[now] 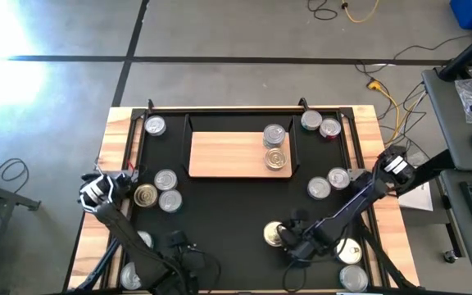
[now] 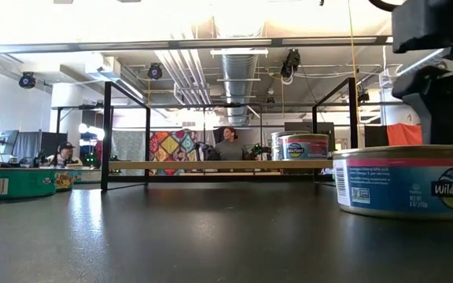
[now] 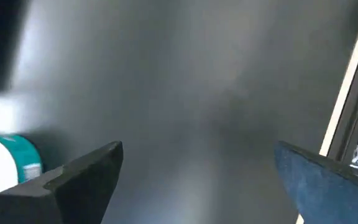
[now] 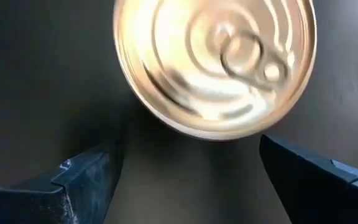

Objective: Stack canned seafood by type on shelf
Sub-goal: Stack the middle right blue and orange tuna can on the blue and orange can

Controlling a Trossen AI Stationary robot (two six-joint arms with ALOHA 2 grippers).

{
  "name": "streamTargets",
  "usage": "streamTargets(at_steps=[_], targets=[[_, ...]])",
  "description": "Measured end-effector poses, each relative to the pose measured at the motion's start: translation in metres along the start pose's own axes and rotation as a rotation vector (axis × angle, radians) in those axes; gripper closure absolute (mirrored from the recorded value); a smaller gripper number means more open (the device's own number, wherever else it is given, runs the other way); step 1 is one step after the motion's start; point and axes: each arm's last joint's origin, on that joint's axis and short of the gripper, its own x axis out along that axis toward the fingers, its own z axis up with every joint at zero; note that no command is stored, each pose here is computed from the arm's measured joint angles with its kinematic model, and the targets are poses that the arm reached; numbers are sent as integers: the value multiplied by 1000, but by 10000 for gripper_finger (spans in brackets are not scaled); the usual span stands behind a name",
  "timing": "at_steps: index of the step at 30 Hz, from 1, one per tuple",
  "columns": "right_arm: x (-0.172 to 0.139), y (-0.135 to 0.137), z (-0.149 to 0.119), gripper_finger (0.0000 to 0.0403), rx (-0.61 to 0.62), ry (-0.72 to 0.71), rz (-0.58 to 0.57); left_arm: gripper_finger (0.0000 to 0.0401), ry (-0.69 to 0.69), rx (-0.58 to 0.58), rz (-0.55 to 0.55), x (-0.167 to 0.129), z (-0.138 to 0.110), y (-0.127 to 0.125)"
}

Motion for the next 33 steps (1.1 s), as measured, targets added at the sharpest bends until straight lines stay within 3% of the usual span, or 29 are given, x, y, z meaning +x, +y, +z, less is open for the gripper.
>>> streamTargets(at_steps=[4,7,10,20,26,33], targets=[[1,7,12,38,-50,-153,21,3,-16,21,18,2,-2,3],[-2,13,28,38,12,-305,87,3,-19,20,23,7,-4,5],[-4,13,34,38,73,-365,88,3,-26,-9,10,7,-4,5],[-5,11,18,38,58,-243,42,3,-72,-93,-85,13,1,-2],[-7,13,22,38,96,-257,59,3,-297,-179,-145,44,2,-20],[-19,24,27,38,71,-221,160,3,-545,-244,-40,71,8,-36]])
